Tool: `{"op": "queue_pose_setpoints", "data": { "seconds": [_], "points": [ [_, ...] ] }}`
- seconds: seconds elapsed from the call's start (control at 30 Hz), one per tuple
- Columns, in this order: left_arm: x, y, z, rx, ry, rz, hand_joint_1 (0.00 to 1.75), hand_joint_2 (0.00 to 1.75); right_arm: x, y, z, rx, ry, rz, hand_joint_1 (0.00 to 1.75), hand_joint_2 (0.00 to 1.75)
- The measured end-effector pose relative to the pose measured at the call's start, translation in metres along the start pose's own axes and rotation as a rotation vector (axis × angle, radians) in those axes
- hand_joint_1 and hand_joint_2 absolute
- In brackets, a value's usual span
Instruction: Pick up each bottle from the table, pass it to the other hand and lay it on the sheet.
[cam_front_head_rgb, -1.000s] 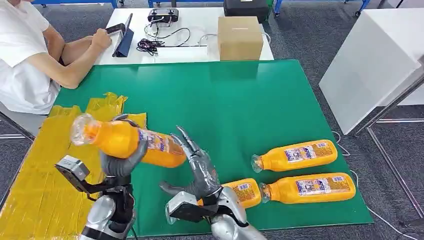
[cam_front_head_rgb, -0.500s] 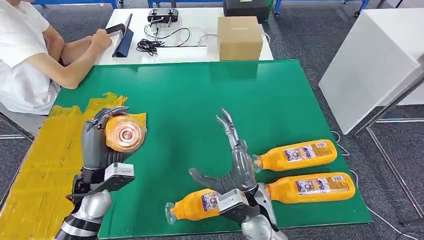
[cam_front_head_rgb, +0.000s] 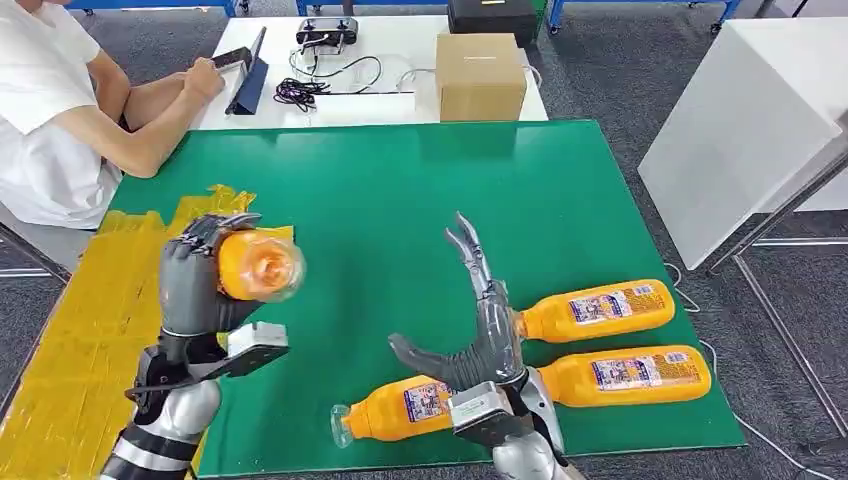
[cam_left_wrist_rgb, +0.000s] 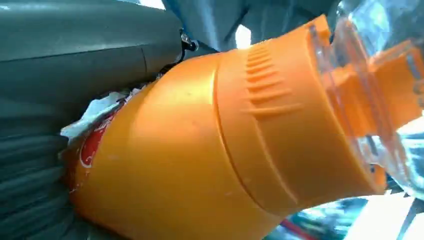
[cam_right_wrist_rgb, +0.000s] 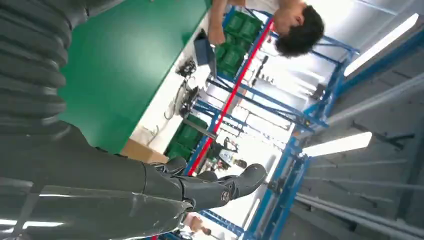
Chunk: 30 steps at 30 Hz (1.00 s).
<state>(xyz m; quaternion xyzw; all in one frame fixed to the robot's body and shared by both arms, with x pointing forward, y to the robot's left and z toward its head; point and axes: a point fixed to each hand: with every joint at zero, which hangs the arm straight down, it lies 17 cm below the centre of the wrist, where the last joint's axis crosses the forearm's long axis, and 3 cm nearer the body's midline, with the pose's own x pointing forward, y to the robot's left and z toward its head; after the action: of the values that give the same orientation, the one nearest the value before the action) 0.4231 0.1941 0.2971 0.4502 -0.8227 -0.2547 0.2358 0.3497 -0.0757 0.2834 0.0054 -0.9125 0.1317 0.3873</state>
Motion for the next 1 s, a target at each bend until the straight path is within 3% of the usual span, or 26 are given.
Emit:
{"op": "queue_pose_setpoints", "data": {
  "seconds": [0.2,0.47,0.77,0.8,1.0],
  "points": [
    [-0.044,-0.072,0.022,-0.313,-0.070,-0.403,1.75,1.75,0.002,-0.025,0.003,-0.035,-0.005,0.031,0.00,1.75],
    [-0.115,-0.128,0.090,-0.618,-0.010,-0.527,1.75,1.75,0.006,-0.040,0.009,-0.060,-0.013,0.072,0.00,1.75],
    [-0.173,-0.149,0.138,-0.804,0.103,-0.607,1.75,1.75,0.008,-0.046,0.011,-0.074,-0.018,0.091,0.00,1.75],
    [-0.176,-0.151,0.140,-0.817,0.109,-0.611,0.00,1.75,0.008,-0.046,0.011,-0.074,-0.018,0.091,0.00,1.75],
    [-0.193,-0.157,0.143,-0.851,0.177,-0.598,0.00,1.75,0.008,-0.045,0.010,-0.070,-0.019,0.103,0.00,1.75]
  ]
}}
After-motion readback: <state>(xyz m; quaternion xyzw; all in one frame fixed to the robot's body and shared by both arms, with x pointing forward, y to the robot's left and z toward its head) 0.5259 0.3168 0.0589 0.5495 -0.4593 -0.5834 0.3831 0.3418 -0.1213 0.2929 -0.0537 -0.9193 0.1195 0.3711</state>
